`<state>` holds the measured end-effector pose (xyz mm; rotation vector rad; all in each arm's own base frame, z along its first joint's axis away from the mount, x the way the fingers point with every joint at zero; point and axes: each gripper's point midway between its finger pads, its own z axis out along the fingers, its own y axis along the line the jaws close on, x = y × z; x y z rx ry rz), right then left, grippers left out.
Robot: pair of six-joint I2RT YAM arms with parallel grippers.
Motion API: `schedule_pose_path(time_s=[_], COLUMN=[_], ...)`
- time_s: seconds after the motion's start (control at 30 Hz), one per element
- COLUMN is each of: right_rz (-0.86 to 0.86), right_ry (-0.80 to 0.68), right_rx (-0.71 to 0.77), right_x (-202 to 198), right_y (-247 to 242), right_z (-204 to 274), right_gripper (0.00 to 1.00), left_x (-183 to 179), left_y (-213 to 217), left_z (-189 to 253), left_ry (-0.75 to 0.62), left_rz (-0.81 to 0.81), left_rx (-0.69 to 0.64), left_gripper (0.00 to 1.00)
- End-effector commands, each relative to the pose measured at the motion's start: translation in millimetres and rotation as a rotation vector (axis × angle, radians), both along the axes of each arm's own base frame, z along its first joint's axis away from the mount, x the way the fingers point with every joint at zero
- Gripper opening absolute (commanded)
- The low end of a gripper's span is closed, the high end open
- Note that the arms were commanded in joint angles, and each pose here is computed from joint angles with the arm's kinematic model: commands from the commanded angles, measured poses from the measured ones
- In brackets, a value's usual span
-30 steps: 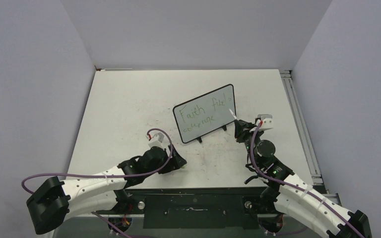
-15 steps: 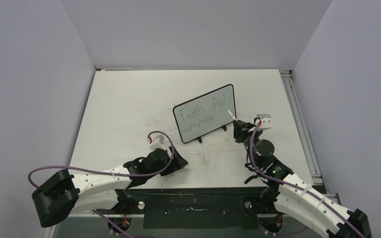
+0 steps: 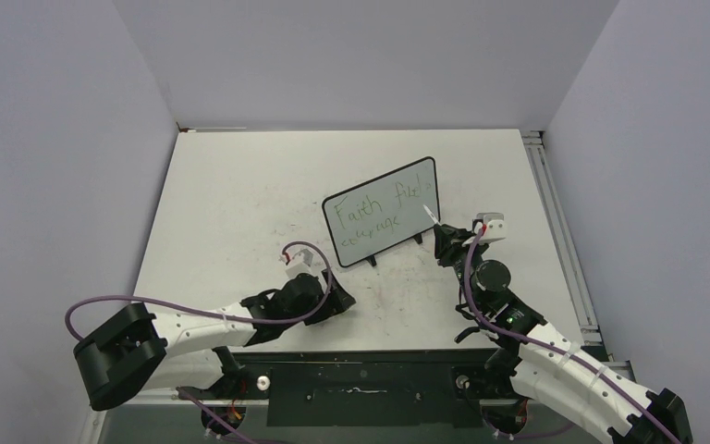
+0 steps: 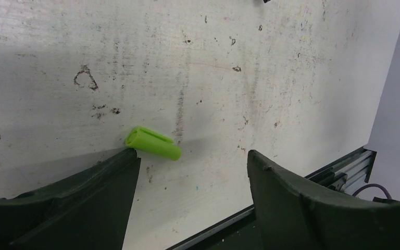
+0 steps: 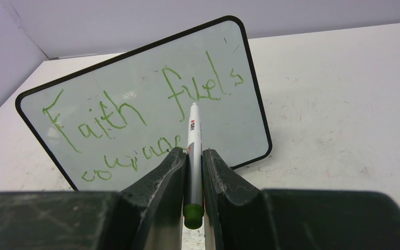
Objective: Write a sentence on the whiteboard
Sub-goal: Close the whiteboard marker at the center of the board.
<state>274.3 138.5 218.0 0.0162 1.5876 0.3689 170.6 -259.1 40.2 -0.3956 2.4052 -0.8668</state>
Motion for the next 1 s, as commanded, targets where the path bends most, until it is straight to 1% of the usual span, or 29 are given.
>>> schedule_pose_path(time_s=[0.0,0.17,0.5,0.63,0.77,0.87,0.97], right_rz=[0.014,0.01,0.005,0.006,0.006,0.005,0.005], right_ry=[-0.047,-0.046,-0.046,-0.044,-0.04,-0.04,-0.039], right_rx=[0.044,0.039,0.038,0.034,0.029,0.028,0.025], right_x=[0,0,0,0,0,1,1], right_y=[5,4,2,3,3,3,3], right_z=[18,17,18,18,17,16,15], right_gripper=[0.07,0.07,0.07,0.07,0.07,0.07,0.07], left_x=[15,20,17,14,15,17,15], left_y=[-5,-11,-52,-63,-57,-46,-28], left_z=[9,8,9,9,6,5,-1], left_ry=[-0.07,-0.102,-0.173,-0.206,-0.231,-0.263,-0.261], left_rz=[0.005,-0.032,-0.257,-0.341,-0.379,-0.405,-0.445], left_rx=[0.032,0.063,0.103,0.16,0.271,0.379,0.499], left_gripper=[0.74,0.74,0.71,0.71,0.68,0.66,0.63])
